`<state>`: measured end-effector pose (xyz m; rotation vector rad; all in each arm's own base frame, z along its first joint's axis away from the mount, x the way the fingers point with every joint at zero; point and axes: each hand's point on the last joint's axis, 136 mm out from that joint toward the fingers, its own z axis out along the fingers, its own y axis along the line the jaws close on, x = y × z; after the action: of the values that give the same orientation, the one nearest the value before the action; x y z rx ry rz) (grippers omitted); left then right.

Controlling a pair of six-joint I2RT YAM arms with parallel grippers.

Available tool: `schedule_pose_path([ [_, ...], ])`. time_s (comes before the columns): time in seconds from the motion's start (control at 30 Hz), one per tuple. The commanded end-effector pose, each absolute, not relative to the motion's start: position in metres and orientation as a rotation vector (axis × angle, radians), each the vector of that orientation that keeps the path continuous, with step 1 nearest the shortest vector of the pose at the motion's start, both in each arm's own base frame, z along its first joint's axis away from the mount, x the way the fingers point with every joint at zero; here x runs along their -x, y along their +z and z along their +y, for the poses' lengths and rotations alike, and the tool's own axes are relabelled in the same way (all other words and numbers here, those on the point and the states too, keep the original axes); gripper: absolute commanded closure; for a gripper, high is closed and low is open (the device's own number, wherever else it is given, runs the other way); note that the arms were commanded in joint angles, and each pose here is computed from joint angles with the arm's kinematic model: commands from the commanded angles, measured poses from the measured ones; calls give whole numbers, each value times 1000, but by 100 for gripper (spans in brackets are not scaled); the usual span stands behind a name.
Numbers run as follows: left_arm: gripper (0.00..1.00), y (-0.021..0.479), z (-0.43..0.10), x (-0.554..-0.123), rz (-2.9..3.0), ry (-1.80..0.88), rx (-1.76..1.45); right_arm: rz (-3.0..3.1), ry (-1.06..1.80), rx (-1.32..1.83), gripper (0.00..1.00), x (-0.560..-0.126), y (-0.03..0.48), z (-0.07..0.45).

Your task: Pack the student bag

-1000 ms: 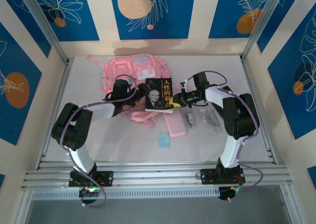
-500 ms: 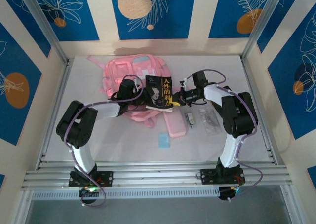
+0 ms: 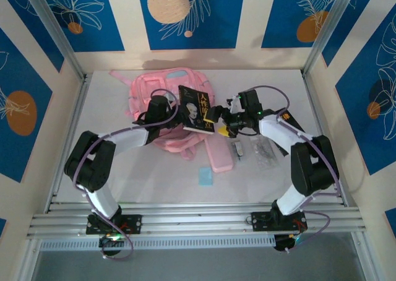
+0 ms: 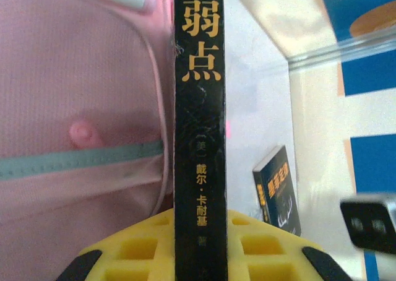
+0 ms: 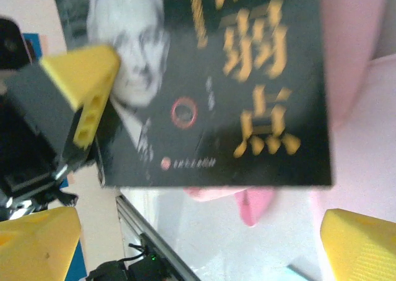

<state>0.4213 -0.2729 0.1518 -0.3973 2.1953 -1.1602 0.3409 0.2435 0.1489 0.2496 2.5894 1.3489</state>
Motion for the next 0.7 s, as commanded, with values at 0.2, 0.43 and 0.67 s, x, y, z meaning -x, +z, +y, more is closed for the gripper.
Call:
schedule_pose_path([
  [0.2,97,241,-248,-453,1803,-1217,557,2295,1580,-483,1,-341,184,279],
  [0.43,99,248,-247,-445,1723,-1268,612,2134,1663,-539,1,-354,192,310],
  [0.67,100,249,-249,-435,1689,-1322,640,2037,1725,-584,2,-374,191,325],
])
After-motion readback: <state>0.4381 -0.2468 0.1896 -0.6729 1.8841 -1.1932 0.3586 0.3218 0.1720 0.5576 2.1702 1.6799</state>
